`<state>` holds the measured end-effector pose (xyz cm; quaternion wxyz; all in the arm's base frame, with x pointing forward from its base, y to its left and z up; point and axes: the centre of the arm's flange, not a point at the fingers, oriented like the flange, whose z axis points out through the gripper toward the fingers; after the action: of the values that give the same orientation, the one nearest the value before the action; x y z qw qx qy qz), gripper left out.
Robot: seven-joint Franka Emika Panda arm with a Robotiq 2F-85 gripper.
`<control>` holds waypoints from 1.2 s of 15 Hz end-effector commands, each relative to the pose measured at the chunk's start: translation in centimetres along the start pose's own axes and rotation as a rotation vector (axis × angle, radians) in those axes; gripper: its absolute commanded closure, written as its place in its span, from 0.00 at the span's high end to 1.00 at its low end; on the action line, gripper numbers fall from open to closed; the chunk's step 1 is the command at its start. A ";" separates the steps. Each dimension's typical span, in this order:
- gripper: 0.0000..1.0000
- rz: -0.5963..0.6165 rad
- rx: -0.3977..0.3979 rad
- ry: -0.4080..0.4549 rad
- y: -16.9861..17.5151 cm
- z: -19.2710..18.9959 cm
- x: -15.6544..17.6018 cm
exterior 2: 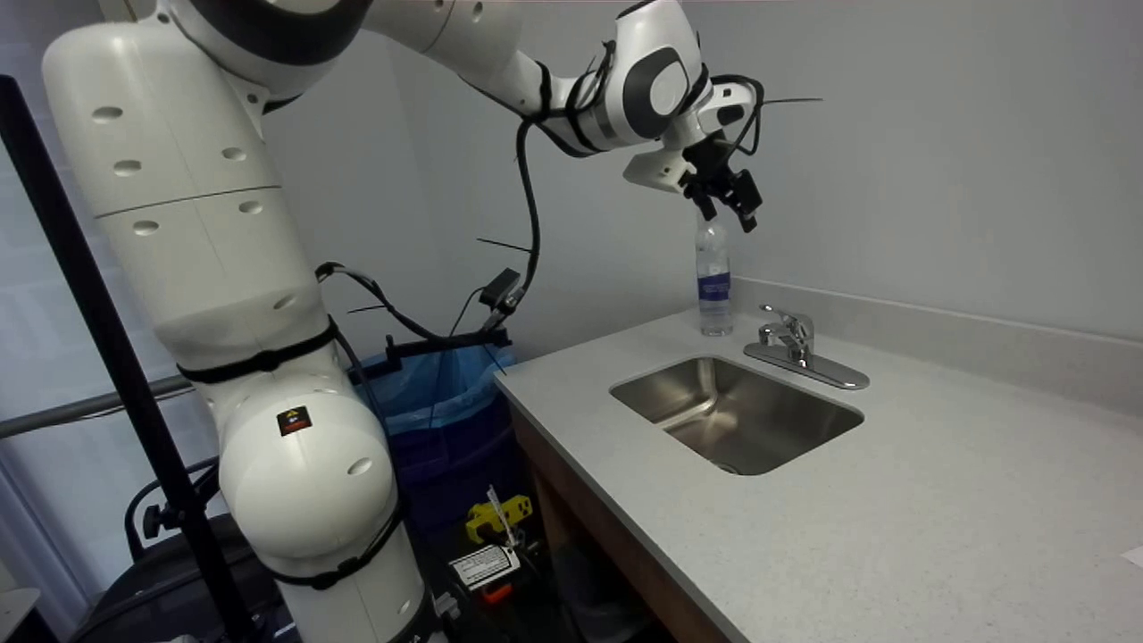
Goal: Push the faucet to the right
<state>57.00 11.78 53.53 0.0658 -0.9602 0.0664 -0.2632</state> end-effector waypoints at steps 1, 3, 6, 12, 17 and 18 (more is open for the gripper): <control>1.00 -0.010 0.015 0.023 1.1 -4.8 -3.8; 1.00 -0.009 0.007 0.042 1.5 -6.4 -5.0; 1.00 0.000 -0.006 0.054 2.3 -7.8 -6.7; 1.00 0.013 -0.028 0.059 3.2 -9.1 -8.6; 1.00 0.018 -0.034 0.058 3.6 -9.5 -9.3; 1.00 0.023 -0.035 0.055 3.6 -9.5 -9.4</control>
<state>45.43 9.12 56.16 0.0537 -0.9525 0.0749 -0.2903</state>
